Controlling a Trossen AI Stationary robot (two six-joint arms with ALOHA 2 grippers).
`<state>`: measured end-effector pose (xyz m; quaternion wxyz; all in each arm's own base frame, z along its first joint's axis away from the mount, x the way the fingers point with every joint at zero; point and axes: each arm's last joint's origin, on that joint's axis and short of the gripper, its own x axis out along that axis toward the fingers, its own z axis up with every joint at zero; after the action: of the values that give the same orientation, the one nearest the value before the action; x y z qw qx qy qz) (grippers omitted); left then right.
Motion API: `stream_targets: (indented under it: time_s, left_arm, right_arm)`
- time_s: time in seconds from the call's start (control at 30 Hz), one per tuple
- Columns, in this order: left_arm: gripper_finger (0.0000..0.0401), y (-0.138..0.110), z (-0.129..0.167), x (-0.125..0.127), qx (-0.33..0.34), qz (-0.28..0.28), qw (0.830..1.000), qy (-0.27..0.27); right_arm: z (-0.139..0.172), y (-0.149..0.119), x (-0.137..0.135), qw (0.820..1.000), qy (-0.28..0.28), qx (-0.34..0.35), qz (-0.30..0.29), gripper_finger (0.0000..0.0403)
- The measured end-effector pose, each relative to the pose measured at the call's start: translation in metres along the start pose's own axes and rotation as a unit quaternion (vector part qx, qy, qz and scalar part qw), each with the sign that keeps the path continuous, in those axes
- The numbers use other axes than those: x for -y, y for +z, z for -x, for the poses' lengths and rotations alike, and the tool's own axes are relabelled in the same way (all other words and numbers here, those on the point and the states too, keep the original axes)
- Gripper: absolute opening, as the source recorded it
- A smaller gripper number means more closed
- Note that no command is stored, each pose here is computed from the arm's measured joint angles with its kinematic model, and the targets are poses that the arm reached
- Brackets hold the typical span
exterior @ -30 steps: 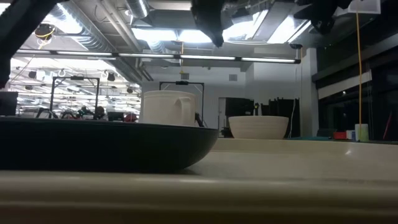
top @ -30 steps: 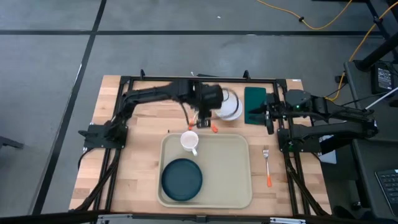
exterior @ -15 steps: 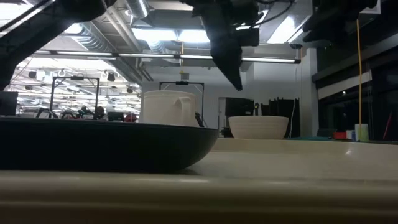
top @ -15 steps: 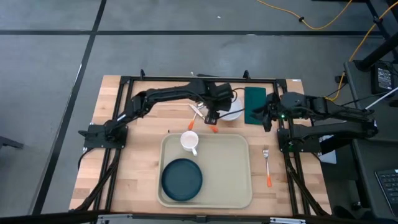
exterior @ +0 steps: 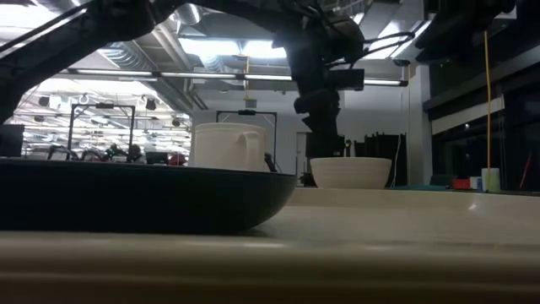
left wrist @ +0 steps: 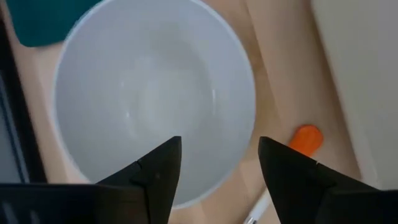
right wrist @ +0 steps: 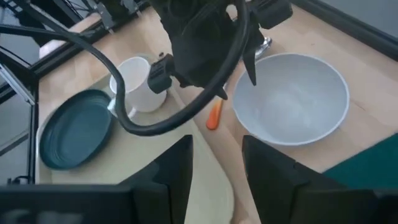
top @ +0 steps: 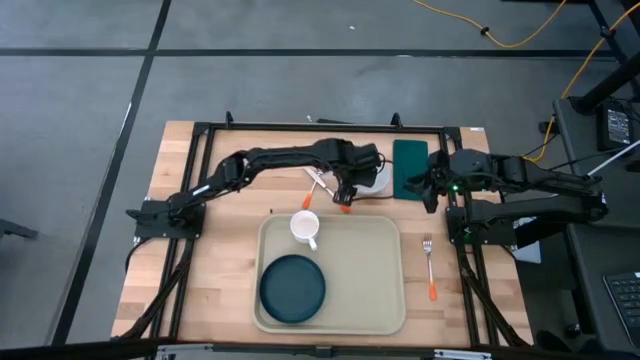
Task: Set up tray
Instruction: Put the white bowl on the black plate
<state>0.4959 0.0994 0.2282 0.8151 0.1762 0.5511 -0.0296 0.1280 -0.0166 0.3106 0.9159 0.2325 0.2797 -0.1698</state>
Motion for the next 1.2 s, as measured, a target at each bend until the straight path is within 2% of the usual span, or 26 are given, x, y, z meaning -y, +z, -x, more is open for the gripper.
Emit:
stream_targets:
  time_s: [0.6,0.73,0.93,0.97,1.07,1.2]
  left_arm:
    - [0.0205,-0.004,-0.036,0.003,-0.017,0.008,1.0,-0.017]
    - [0.0161,-0.005,-0.04,0.003,-0.022,0.008,1.0,-0.016]
    - [0.0027,-0.005,-0.04,0.004,-0.021,0.008,1.0,-0.017]
    - [0.0014,-0.005,-0.04,0.004,-0.022,0.013,1.0,-0.015]
    - [0.0005,-0.005,-0.037,0.003,-0.032,0.025,0.999,-0.005]
    - [0.0004,-0.003,-0.023,0.002,-0.06,0.021,0.997,0.039]
  right_arm:
    - [0.0,-0.002,0.001,1.0,0.003,-0.016,0.002,0.0145]
    - [0.0,-0.002,0.001,1.0,0.004,-0.016,0.001,0.0145]
    - [0.0,-0.002,0.0,1.0,0.007,-0.018,0.002,0.0145]
    - [0.0,-0.002,0.0,1.0,0.007,-0.018,0.002,0.0145]
    - [0.0,-0.002,0.0,1.0,0.007,-0.018,0.003,0.0145]
    - [0.0,-0.003,0.0,1.0,0.014,-0.021,0.01,0.0145]
